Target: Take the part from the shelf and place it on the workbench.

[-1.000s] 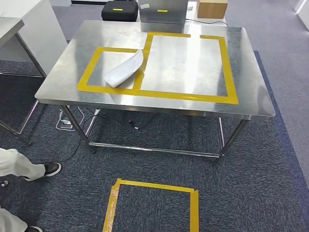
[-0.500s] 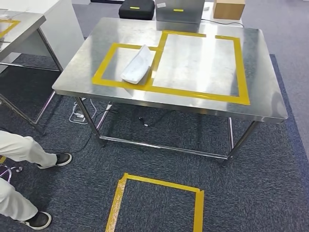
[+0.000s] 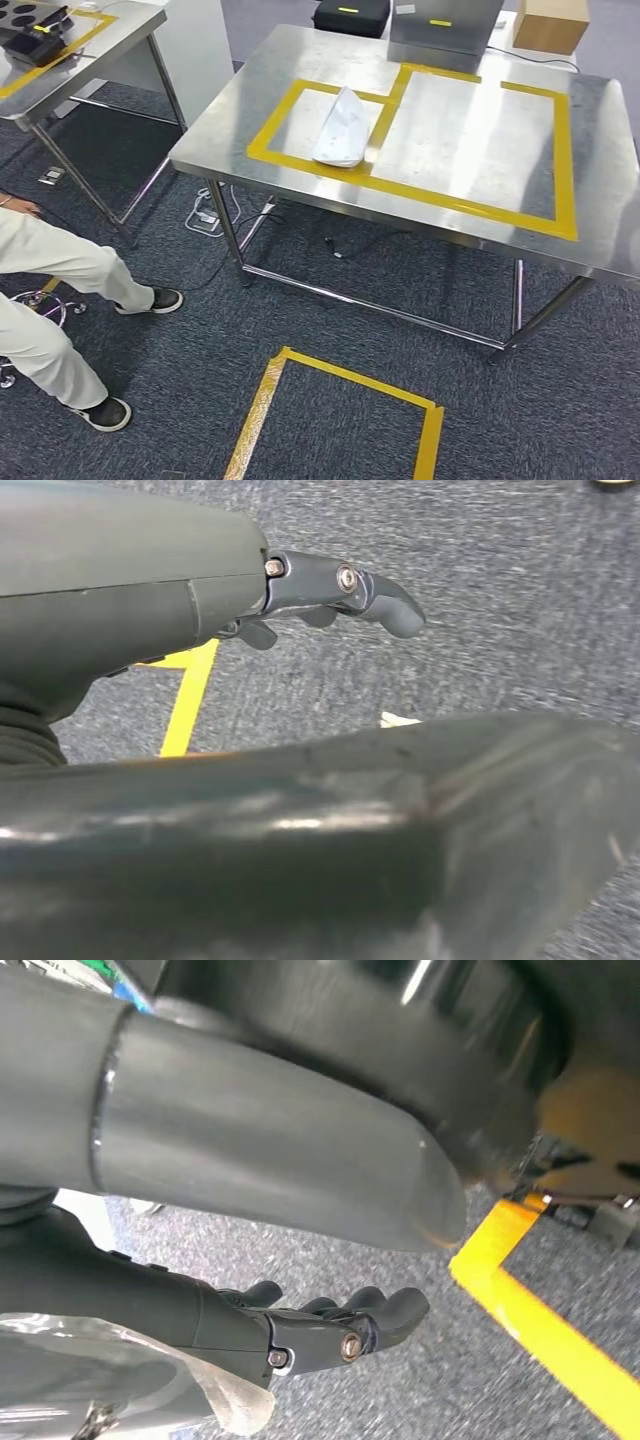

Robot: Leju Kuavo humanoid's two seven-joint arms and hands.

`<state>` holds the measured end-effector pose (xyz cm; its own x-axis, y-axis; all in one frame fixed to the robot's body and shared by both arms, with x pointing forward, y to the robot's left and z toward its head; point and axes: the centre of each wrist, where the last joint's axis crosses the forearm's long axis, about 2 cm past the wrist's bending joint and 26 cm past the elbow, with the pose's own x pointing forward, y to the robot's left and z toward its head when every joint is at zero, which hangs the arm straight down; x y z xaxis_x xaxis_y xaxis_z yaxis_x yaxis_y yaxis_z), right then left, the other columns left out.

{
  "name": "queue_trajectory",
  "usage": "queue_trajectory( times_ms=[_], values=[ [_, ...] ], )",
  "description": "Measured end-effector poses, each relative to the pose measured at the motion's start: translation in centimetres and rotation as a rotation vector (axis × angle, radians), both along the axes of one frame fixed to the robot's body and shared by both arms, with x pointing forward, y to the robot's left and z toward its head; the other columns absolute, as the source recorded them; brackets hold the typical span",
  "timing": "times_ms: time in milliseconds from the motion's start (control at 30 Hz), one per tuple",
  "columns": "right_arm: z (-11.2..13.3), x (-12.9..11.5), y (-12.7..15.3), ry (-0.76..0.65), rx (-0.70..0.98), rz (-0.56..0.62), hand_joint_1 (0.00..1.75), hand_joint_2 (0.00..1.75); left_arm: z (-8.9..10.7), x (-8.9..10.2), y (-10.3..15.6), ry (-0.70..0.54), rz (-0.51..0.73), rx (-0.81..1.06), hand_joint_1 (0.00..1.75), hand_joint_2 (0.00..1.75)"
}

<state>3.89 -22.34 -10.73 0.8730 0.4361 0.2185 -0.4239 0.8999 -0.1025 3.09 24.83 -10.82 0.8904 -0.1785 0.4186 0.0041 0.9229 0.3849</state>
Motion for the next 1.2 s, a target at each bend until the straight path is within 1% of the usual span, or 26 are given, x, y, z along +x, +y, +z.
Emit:
queue_trajectory(
  times_ms=[267,433,600,933,1067,1200],
  values=[
    [-0.07,-0.43,-0.18,0.002,-0.001,-0.001,0.0,0.0,0.02,0.07,-0.15,0.002,-0.024,0.0,0.0,0.0],
    [-0.08,-0.31,-0.4,-0.004,-0.005,0.0,0.0,0.0,0.06,0.36,-0.31,-0.002,-0.05,0.001,0.0,0.0],
    [-0.09,-0.33,-0.42,-0.004,-0.001,0.007,0.0,0.0,0.03,0.25,-0.24,0.003,-0.065,0.004,0.0,0.0],
    [-0.07,-0.23,-0.35,-0.009,-0.011,0.004,0.0,0.0,0.04,0.39,-0.23,0.001,-0.068,0.004,0.0,0.0],
    [-0.05,-0.04,-0.34,-0.01,-0.011,0.005,0.0,0.0,0.02,0.17,-0.27,0.007,-0.068,-0.001,0.0,0.0],
    [-0.08,-0.38,-0.32,0.0,-0.011,0.005,0.0,0.0,0.04,0.34,-0.39,0.005,-0.068,-0.006,0.0,0.0]
  ],
)
